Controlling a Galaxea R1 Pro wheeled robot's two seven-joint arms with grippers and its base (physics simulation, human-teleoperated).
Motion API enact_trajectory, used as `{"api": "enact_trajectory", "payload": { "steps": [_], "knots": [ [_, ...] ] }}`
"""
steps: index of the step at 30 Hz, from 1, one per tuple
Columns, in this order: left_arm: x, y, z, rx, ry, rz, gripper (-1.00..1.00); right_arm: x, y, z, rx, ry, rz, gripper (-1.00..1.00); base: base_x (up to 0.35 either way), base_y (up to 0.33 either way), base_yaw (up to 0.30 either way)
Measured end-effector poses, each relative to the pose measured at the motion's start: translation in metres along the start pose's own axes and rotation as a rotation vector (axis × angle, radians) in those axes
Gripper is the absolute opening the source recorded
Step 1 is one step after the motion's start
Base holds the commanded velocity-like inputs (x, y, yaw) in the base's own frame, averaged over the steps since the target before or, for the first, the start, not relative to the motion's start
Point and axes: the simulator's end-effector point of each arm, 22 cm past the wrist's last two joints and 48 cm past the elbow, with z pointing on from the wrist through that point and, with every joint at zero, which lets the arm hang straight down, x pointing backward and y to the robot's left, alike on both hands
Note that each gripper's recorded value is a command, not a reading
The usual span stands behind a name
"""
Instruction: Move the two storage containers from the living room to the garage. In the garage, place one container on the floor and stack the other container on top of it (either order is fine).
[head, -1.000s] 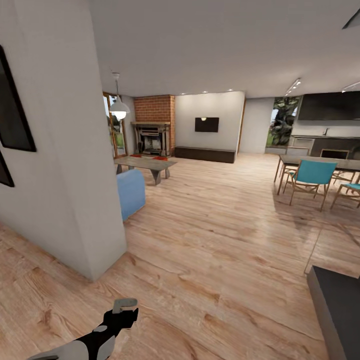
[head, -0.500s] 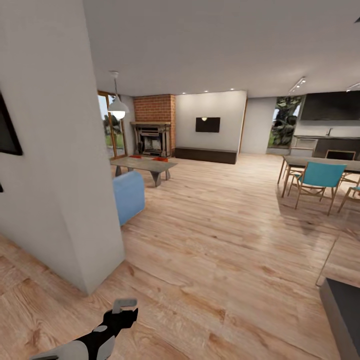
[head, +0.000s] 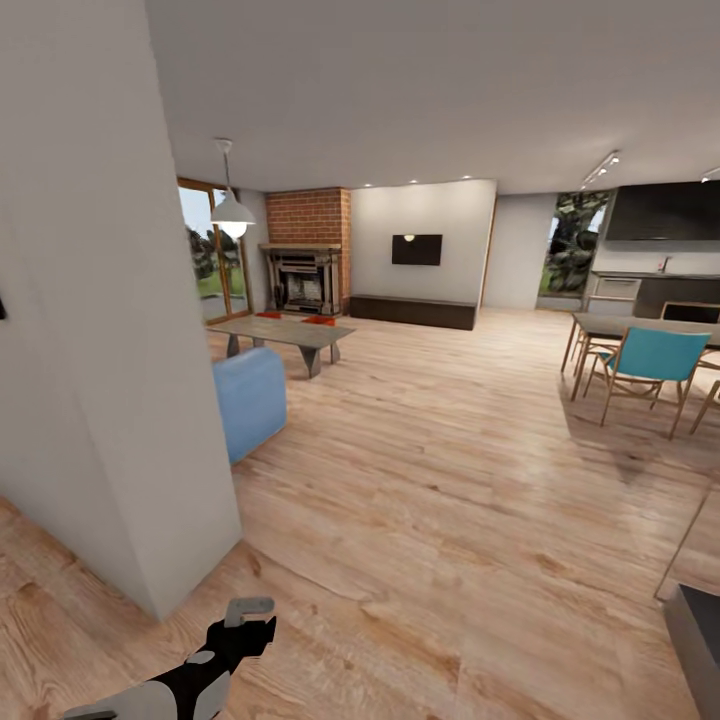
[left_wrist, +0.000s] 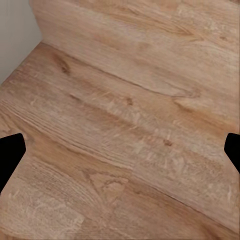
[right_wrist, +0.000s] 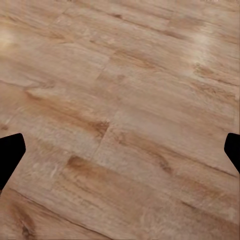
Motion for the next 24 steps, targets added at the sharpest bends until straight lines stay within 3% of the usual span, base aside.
{"api": "enact_trajectory", "payload": {
  "steps": [14, 24],
  "knots": [
    [0.0005, -0.0017, -0.0001, 0.002, 0.001, 0.0, 1.0, 0.0002, 0.0001, 0.0, 0.0, 0.0, 0.0, 1.0, 0.326, -0.005, 0.0],
    [0.0005, -0.0021, -0.0001, 0.003, 0.001, -0.001, 1.0, 0.0005, -0.0002, -0.0001, 0.001, 0.001, 0.0, 1.0, 0.326, -0.131, 0.0]
  ]
}}
